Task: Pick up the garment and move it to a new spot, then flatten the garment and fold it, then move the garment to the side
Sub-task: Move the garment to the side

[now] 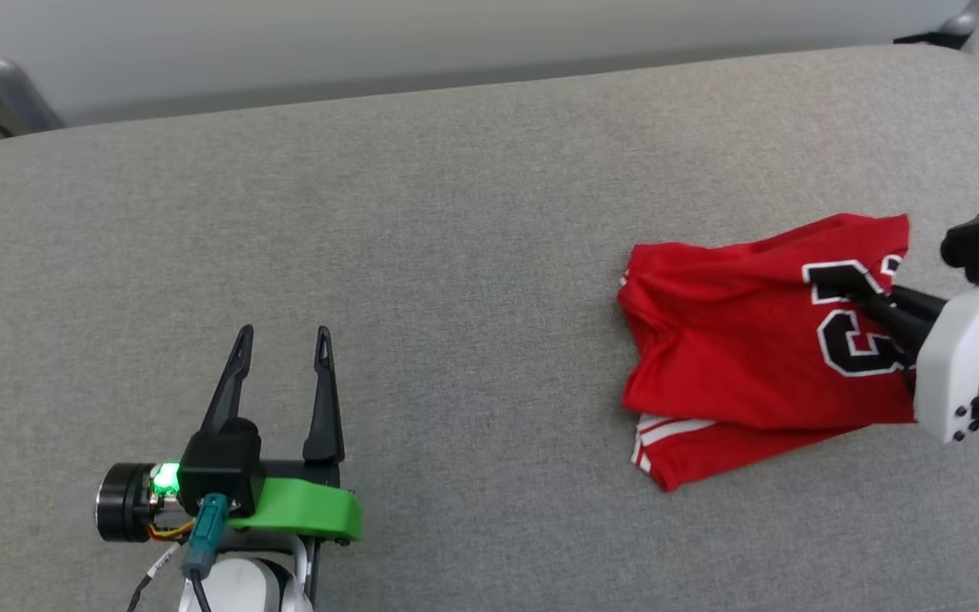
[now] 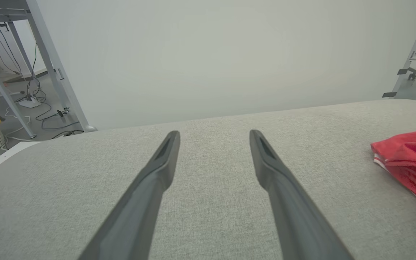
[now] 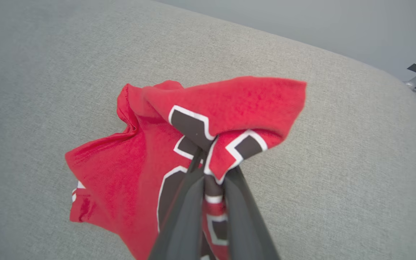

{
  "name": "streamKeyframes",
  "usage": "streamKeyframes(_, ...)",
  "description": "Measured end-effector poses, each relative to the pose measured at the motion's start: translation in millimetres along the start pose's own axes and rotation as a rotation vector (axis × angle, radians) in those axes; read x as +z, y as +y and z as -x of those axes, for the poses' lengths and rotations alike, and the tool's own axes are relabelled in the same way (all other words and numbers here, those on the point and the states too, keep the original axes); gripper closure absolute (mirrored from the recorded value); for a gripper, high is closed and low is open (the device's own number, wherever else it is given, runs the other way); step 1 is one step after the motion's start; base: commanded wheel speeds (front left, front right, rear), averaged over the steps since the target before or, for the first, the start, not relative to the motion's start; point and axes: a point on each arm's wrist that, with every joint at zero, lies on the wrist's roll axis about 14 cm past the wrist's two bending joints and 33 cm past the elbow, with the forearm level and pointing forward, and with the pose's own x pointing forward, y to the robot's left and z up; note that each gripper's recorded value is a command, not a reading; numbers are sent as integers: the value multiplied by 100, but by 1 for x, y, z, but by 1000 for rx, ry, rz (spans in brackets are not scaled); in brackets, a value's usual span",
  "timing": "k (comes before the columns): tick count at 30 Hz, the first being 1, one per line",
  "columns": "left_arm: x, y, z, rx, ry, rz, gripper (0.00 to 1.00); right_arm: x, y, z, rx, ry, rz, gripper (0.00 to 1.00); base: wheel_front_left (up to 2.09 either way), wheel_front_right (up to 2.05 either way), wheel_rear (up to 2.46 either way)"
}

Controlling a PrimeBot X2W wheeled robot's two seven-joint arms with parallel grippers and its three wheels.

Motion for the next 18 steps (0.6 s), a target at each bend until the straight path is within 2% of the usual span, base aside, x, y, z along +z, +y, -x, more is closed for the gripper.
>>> streamKeyframes(12, -21, -7, -46, -48, -12, 14, 0, -18, -139, 12, -342, 174, -5, 100, 0, 0, 0)
streamKeyframes(18, -41, -2, -63, -49, 0, 22, 0, -29, -199, 8, -497, 266, 43, 100, 0, 0, 0)
